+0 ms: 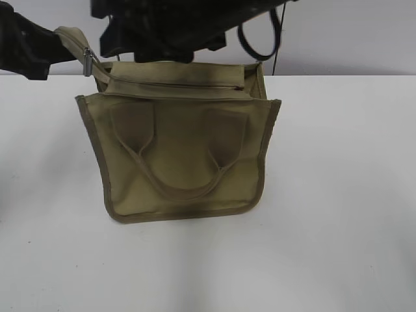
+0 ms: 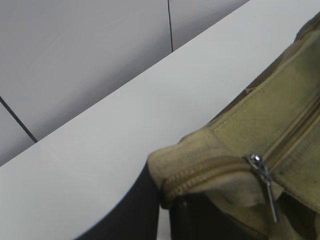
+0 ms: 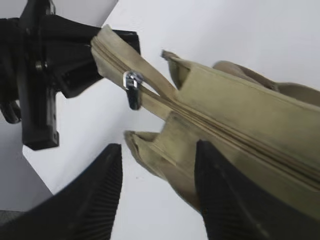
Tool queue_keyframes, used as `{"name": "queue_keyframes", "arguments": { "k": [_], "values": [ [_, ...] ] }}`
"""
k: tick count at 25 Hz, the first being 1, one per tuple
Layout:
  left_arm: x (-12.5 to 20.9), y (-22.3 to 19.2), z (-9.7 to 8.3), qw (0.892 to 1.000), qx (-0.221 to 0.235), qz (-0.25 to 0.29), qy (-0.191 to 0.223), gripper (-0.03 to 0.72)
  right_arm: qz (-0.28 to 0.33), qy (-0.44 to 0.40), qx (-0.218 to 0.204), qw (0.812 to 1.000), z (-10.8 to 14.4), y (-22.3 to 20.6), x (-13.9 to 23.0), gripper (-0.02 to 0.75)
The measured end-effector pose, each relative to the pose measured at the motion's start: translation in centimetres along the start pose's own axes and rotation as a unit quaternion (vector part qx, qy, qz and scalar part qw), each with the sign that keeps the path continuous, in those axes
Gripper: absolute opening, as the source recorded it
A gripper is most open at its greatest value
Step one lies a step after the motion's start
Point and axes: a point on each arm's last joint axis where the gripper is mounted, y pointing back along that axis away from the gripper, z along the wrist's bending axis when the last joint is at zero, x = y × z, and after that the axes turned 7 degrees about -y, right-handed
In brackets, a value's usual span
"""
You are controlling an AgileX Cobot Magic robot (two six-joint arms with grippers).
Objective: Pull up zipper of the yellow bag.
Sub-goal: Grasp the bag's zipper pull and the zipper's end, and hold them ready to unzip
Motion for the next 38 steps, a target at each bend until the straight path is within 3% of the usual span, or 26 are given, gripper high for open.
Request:
{"name": "queue_keyframes", "arguments": {
  "k": [10,16,31,34,38],
  "values": [
    [0.0,0.0,0.0,1.0,0.0,0.0,0.0,0.008,0.006,-0.059,-0.01,0.998,0.8,-6.5,-0.6,0.278],
    [0.0,0.0,0.0,1.0,0.0,0.0,0.0,0.008,0.012,-0.081,-0.01,0.997,0.8,-7.4,-0.2,0.243],
    [-0.1,0.0,-0.2,1.0,0.013,-0.005,0.0,0.008,0.014,-0.135,-0.006,0.991,0.6,-8.6,0.5,0.239],
    [-0.1,0.0,-0.3,1.0,0.015,-0.006,0.0,0.008,0.011,-0.142,-0.003,0.99,0.4,-9.0,0.6,0.174],
    [-0.1,0.0,-0.3,1.0,0.016,-0.006,0.0,0.008,0.009,-0.143,-0.003,0.99,0.4,-9.0,0.6,0.018]
  ]
}}
